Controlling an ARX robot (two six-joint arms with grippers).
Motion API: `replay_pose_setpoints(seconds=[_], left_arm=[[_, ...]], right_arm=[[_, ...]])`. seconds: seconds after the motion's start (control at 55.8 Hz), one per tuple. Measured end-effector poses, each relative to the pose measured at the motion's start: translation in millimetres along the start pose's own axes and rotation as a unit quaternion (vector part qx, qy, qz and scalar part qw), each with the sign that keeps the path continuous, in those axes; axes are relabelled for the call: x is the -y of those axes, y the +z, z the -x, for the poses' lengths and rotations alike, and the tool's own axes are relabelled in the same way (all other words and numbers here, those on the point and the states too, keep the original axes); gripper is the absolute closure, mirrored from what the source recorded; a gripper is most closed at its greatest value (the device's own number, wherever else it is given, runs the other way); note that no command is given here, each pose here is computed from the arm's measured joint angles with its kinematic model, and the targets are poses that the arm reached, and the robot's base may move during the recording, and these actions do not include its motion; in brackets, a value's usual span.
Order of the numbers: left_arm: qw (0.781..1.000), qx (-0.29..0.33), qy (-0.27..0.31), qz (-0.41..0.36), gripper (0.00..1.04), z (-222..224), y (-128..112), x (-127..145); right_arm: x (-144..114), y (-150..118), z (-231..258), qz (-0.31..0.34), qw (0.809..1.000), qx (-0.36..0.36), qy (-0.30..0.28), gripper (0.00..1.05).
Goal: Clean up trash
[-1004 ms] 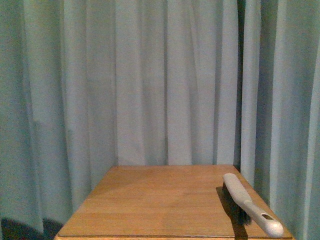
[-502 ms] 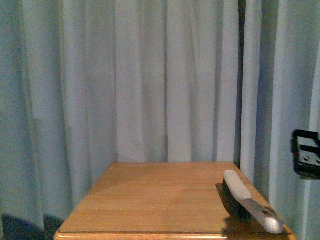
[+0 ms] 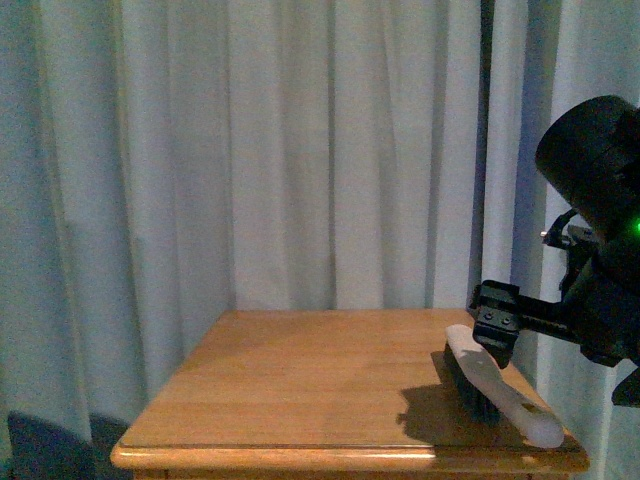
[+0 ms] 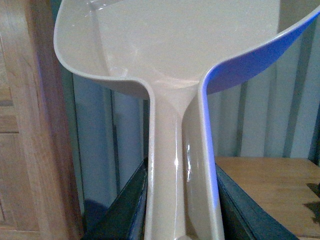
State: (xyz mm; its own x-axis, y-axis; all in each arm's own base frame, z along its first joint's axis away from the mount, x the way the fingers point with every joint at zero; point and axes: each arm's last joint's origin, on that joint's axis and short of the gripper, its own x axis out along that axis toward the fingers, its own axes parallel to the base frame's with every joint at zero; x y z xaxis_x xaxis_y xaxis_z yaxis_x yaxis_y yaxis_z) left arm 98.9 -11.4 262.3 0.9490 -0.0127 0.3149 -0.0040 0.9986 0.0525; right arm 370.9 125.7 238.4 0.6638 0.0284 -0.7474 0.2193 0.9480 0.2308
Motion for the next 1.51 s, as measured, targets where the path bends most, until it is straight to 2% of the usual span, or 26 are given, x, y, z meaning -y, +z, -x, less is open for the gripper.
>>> replay_pose_setpoints(seconds=[0.341, 0.681, 0.932, 1.039, 1.201, 1.416, 1.505], left_arm=[[1.000, 0.000, 0.000, 0.000, 0.76, 0, 0, 0], [1.000, 0.000, 0.000, 0.000, 0.76, 0, 0, 0], [1.000, 0.000, 0.000, 0.000, 0.76, 0, 0, 0], [1.000, 0.000, 0.000, 0.000, 0.76, 0, 0, 0], [1.000, 0.000, 0.000, 0.000, 0.76, 0, 0, 0], [1.000, 0.000, 0.000, 0.000, 0.76, 0, 0, 0], [1.000, 0.000, 0.000, 0.000, 0.76, 0, 0, 0]], right_arm=[[-21, -11, -32, 0.006, 0.999, -0.034, 0.005, 0.07], [-24, -13, -43, 0.002, 0.999, -0.042, 0.000, 0.08], [-25, -16, -46, 0.003, 0.999, -0.050, -0.003, 0.40], [-26, -16, -47, 0.003, 0.999, -0.050, -0.003, 0.63], [-25, -16, -47, 0.009, 0.999, -0.045, -0.007, 0.84], [-23, -11, -45, 0.022, 1.000, -0.021, -0.006, 0.85], [-17, -9, -32, 0.059, 0.997, 0.040, -0.022, 0.85]])
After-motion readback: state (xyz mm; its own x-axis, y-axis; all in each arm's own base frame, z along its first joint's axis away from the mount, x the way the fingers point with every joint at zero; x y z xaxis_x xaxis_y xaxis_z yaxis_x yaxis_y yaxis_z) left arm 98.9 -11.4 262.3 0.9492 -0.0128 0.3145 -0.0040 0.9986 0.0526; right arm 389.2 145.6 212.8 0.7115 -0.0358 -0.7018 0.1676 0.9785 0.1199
